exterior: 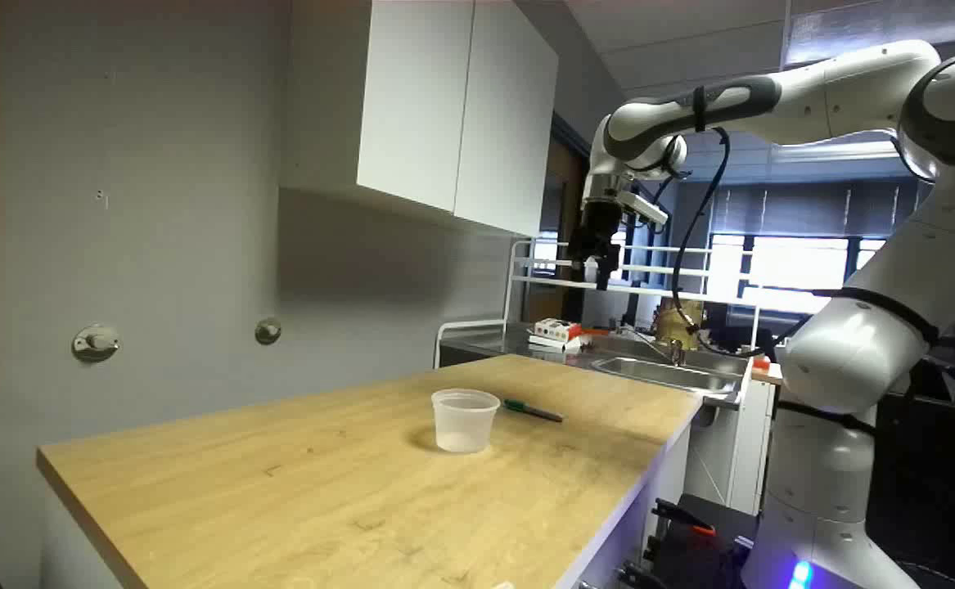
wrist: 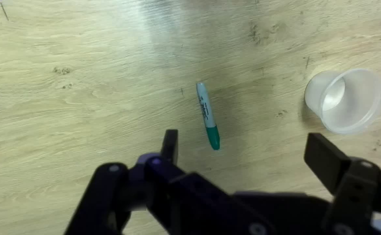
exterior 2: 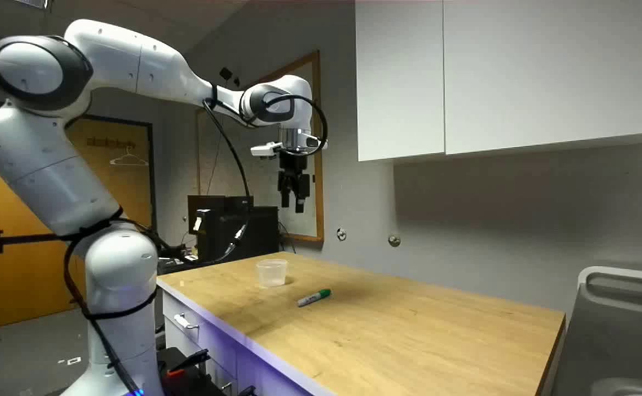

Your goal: Pick the pen on the counter and put it in the bowl

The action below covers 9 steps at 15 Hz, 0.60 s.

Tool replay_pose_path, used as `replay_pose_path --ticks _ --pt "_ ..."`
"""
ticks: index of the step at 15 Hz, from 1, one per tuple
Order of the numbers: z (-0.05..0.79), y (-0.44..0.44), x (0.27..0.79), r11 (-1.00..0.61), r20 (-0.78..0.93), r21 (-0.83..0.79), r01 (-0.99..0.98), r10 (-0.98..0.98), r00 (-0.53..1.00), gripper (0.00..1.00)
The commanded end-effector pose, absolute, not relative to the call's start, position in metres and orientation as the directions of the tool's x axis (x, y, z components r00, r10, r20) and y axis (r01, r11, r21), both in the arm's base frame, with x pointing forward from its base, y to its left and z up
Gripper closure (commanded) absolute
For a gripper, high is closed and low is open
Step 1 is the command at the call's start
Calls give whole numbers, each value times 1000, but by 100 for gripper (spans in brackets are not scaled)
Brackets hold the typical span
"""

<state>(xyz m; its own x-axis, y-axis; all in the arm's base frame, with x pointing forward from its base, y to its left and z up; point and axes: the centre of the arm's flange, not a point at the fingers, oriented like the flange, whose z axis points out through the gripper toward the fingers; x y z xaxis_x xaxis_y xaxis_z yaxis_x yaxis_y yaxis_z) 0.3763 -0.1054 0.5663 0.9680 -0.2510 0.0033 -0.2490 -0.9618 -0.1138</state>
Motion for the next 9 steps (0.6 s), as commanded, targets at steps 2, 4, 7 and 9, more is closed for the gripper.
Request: replay_pose_path --ticks 2,4,7,9 --pt "568 -106 377 -962 9 -114 -249 -252 968 0" --pt "569 -106 376 -962 11 -114 -249 -252 968 0" --pt "569 -106 376 -962 11 -114 -249 -252 968 0" --pt "569 -106 376 -962 11 -114 -249 -252 968 0"
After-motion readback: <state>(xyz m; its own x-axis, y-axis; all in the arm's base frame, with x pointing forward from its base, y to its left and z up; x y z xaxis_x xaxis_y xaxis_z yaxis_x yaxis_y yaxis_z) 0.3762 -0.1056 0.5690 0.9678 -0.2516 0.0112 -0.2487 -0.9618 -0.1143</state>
